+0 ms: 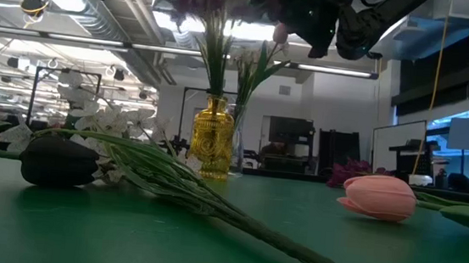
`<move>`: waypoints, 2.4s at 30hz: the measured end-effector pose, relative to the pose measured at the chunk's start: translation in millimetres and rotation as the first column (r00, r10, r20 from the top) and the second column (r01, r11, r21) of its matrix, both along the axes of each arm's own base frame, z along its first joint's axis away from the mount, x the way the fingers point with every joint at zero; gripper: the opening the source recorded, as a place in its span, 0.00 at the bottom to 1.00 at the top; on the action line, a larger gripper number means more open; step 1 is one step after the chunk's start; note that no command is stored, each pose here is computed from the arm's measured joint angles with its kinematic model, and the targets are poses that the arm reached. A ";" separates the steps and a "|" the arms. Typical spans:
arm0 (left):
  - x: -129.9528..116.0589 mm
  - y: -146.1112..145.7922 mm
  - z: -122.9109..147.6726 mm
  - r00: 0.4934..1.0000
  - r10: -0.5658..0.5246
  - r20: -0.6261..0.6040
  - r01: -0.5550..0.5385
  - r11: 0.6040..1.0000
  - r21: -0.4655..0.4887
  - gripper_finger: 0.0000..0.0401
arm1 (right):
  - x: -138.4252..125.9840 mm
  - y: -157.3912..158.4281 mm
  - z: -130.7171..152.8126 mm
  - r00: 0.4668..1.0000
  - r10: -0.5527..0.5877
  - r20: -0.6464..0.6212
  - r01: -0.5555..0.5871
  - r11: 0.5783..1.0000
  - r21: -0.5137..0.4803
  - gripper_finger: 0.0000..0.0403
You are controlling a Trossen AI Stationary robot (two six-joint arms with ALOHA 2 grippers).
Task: Sort flowers into vase by color
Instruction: Put the top black flower into the yellow vase, then put the black flower into the yellow vase
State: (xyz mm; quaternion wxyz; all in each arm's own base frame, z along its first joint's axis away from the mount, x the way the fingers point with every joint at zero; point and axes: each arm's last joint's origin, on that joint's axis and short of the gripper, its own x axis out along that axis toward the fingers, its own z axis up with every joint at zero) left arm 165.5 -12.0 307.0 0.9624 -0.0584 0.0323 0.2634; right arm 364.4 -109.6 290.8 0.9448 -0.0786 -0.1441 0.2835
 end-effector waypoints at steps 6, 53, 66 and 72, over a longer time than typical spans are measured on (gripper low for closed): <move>0.0 0.0 0.0 1.000 0.000 0.002 0.000 1.000 -0.004 0.51 | 2.8 -0.8 -9.1 0.996 0.001 -0.086 -0.001 1.000 0.007 0.01; -0.9 -0.3 -5.4 1.000 0.013 0.008 -0.012 0.994 -0.106 0.51 | 6.4 -2.6 -56.3 0.858 0.257 -0.445 -0.189 0.963 0.192 0.27; -1.4 -5.2 -5.7 1.000 -0.017 0.003 0.017 0.994 -0.104 0.51 | -21.0 -27.4 -38.0 0.833 0.268 -0.484 -0.178 0.958 0.224 0.43; -3.6 -4.7 2.9 1.000 -0.018 0.012 0.019 0.995 -0.103 0.51 | -51.3 -32.9 -15.6 0.840 0.195 -0.507 -0.123 0.977 0.172 0.45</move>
